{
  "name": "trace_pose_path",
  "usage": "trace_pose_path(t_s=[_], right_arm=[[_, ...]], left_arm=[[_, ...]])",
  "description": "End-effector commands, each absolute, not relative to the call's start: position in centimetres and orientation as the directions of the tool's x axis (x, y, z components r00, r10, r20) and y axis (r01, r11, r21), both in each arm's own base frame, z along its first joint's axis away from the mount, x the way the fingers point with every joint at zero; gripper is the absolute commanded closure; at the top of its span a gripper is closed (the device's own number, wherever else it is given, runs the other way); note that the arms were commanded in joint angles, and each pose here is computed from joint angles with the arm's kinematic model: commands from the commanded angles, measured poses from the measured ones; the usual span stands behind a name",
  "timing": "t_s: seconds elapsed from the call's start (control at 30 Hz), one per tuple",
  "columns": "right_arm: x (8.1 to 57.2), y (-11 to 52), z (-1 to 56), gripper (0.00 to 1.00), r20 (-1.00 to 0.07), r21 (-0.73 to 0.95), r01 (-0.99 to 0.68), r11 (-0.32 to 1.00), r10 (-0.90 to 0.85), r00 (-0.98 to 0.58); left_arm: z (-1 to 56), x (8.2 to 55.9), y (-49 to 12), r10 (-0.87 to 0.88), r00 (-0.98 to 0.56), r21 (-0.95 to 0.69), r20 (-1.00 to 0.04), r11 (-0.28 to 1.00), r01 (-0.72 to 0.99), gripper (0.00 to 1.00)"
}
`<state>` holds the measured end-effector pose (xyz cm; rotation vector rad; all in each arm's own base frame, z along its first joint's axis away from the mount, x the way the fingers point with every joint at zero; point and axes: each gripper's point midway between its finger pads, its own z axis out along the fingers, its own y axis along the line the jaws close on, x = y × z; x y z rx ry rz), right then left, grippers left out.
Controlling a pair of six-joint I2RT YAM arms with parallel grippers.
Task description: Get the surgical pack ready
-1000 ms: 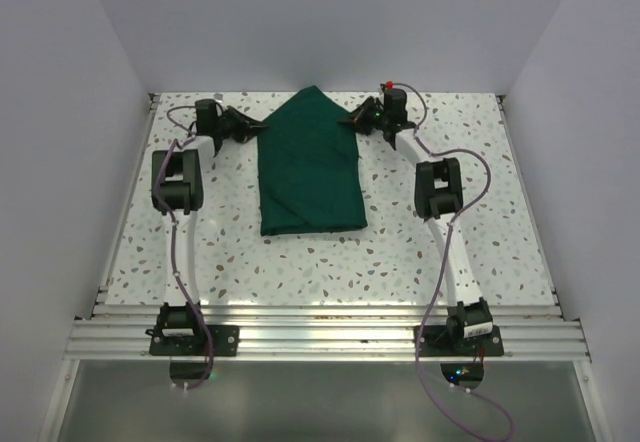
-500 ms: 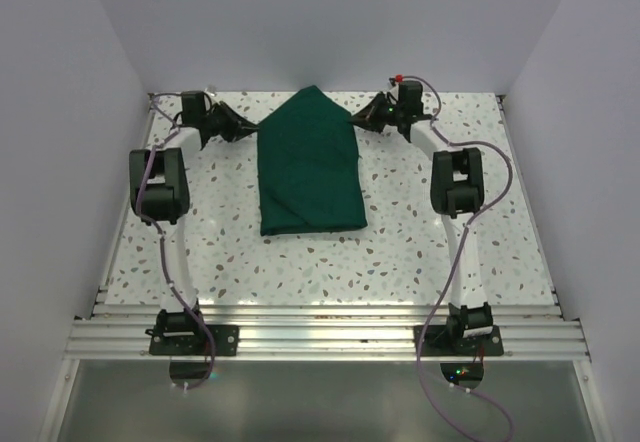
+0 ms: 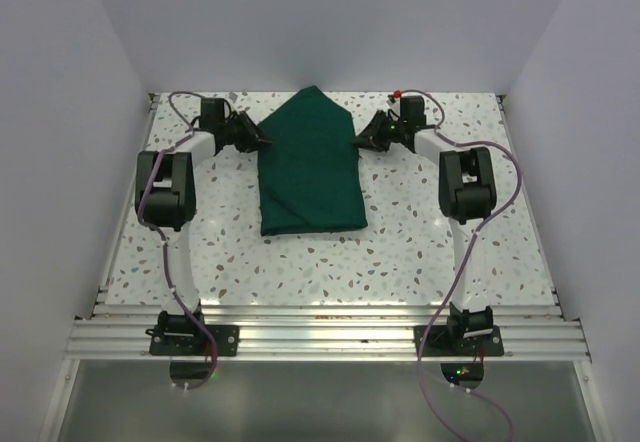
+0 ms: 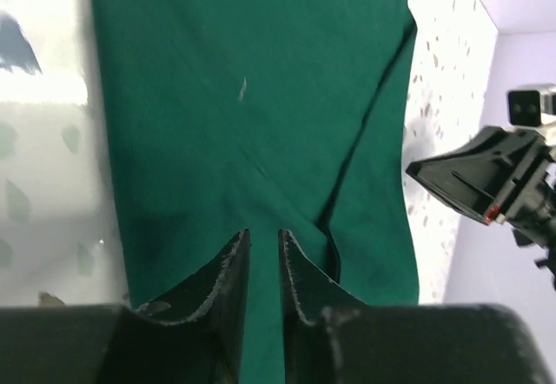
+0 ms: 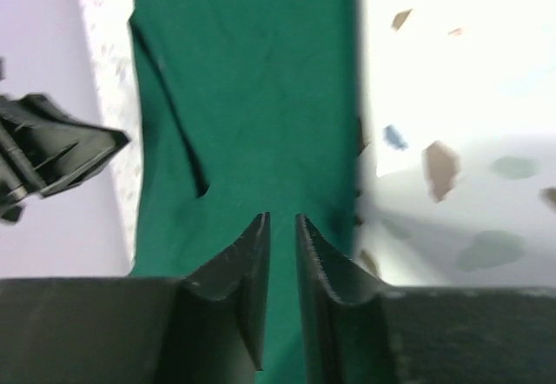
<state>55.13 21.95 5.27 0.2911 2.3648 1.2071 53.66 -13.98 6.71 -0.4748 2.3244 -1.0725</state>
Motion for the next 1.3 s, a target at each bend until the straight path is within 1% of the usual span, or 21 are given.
trace_pose_path(t_s=[0.0,0.07,0.13,0.17,0.2,0.23,0.37,0.47,0.53,0.57,0.6,0.67,0.83,1.0,1.03,1.1,1.2,1.23,1.27], right_arm=[[57.8,20.1,6.7,0.76,-0.468,0.716,-0.070,0.695,0.403,-0.787],[58.6,19.4,6.1,0.68,-0.483,0.695,-0.051,0.717,0.413,-0.772],[59.8,19.5,6.4,0.61,-0.506,0.685,-0.073,0.725,0.401,-0.764],[59.6,19.6,4.5,0.59,-0.481,0.674,-0.052,0.737,0.384,-0.788],[60.6,19.6,5.3,0.56,-0.515,0.664,-0.086,0.743,0.371,-0.773],[60.9,19.5,4.8,0.50,-0.519,0.656,-0.088,0.749,0.364,-0.773],[62.3,19.7,2.4,0.40,-0.542,0.633,-0.109,0.767,0.338,-0.770],[63.8,19.6,1.1,0.36,-0.556,0.617,-0.114,0.778,0.329,-0.763],[64.8,19.8,0.6,0.34,-0.565,0.621,-0.118,0.775,0.338,-0.753],[65.5,20.1,1.1,0.35,-0.577,0.626,-0.131,0.769,0.344,-0.740],[65.5,20.1,0.0,0.35,-0.560,0.634,-0.113,0.765,0.354,-0.749],[65.8,20.9,-0.1,0.37,-0.563,0.639,-0.121,0.759,0.356,-0.746],[65.2,23.1,-1.4,0.43,-0.550,0.643,-0.127,0.755,0.340,-0.763],[65.2,23.9,-1.4,0.46,-0.538,0.658,-0.118,0.744,0.354,-0.765],[65.1,24.0,-1.6,0.48,-0.531,0.661,-0.114,0.742,0.355,-0.769],[65.0,24.1,-1.9,0.51,-0.517,0.668,-0.100,0.738,0.363,-0.775],[65.1,24.2,-2.0,0.57,-0.514,0.672,-0.090,0.735,0.376,-0.771],[65.3,24.2,-1.8,0.62,-0.518,0.671,-0.090,0.736,0.379,-0.767],[65.4,24.2,-1.8,0.63,-0.516,0.674,-0.083,0.734,0.388,-0.764]], left_arm=[[8.9,57.5,-11.6,-0.518,-0.707,-0.702,-0.481,0.711,-0.043,0.76],[9.5,58.4,-11.2,-0.519,-0.685,-0.688,-0.511,0.725,-0.036,0.73],[9.2,58.8,-10.5,-0.527,-0.670,-0.671,-0.524,0.740,-0.057,0.69],[9.1,59.0,-10.3,-0.529,-0.664,-0.666,-0.528,0.743,-0.062,0.68],[8.7,59.0,-10.2,-0.531,-0.664,-0.662,-0.527,0.746,-0.071,0.66],[7.9,59.3,-10.0,-0.532,-0.665,-0.655,-0.524,0.751,-0.085,0.65],[5.5,59.8,-9.4,-0.549,-0.645,-0.643,-0.531,0.757,-0.115,0.64],[4.1,61.1,-9.0,-0.560,-0.625,-0.637,-0.544,0.760,-0.127,0.64],[3.1,61.8,-8.7,-0.567,-0.619,-0.630,-0.544,0.763,-0.146,0.63],[2.9,62.0,-8.6,-0.570,-0.617,-0.630,-0.542,0.762,-0.151,0.63],[3.2,62.6,-8.6,-0.575,-0.607,-0.632,-0.549,0.760,-0.148,0.62],[2.2,62.8,-8.6,-0.586,-0.613,-0.638,-0.529,0.752,-0.168,0.62],[1.3,63.8,-8.9,-0.600,-0.612,-0.655,-0.515,0.736,-0.170,0.62],[0.5,64.0,-9.1,-0.605,-0.619,-0.662,-0.501,0.728,-0.176,0.61],[0.4,64.0,-9.2,-0.609,-0.621,-0.668,-0.493,0.722,-0.179,0.61],[-0.2,63.8,-9.5,-0.614,-0.632,-0.679,-0.472,0.711,-0.184,0.63],[-0.6,63.6,-9.8,-0.617,-0.643,-0.690,-0.455,0.700,-0.184,0.67],[-0.6,63.5,-9.9,-0.618,-0.645,-0.694,-0.449,0.696,-0.183,0.69],[-0.5,63.5,-10.0,-0.618,-0.648,-0.700,-0.445,0.691,-0.179,0.74]])
